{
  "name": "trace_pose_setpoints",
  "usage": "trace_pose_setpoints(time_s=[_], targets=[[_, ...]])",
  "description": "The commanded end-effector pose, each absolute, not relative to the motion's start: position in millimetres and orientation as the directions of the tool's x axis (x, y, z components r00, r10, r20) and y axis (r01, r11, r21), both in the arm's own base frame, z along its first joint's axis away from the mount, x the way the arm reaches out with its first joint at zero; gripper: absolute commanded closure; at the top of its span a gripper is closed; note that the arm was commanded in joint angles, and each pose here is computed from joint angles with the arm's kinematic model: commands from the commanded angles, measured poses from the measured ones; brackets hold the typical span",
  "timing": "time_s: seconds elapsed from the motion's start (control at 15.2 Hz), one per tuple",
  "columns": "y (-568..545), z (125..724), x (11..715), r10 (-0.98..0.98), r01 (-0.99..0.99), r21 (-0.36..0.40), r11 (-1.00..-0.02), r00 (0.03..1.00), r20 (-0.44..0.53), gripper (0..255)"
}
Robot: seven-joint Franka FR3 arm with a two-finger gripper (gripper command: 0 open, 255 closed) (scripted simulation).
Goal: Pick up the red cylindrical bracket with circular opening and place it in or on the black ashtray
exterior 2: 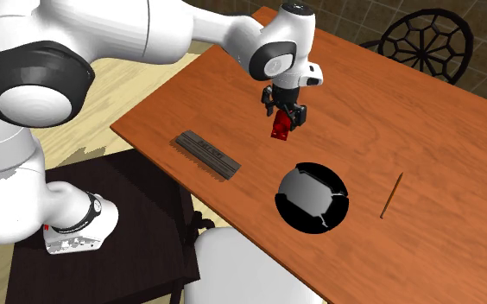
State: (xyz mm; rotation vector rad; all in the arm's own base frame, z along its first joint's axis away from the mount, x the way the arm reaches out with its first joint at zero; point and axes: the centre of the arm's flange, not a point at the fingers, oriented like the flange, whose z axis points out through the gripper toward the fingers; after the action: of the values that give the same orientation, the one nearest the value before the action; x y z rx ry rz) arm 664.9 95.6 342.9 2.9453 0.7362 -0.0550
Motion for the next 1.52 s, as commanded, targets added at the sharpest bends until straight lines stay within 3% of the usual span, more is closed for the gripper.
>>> trace_pose_setpoints(time_s=[0.0, 0.2, 0.26, 0.86, 1.45], targets=[[95.9, 342.6, 664.8, 0.467, 0.471, 0.093, -0.877, 0.882, -0.06, 0], [95.8, 342.6, 664.9, 0.467, 0.471, 0.093, -0.877, 0.882, -0.06, 0], [95.8, 342.6, 664.9, 0.467, 0.471, 0.093, -0.877, 0.882, -0.06, 255], [95.9, 342.6, 664.8, 0.467, 0.471, 0.093, -0.877, 0.882, -0.06, 255], [95.9, 390.1, 664.8, 0.467, 0.471, 0.093, -0.877, 0.882, -0.06, 255]])
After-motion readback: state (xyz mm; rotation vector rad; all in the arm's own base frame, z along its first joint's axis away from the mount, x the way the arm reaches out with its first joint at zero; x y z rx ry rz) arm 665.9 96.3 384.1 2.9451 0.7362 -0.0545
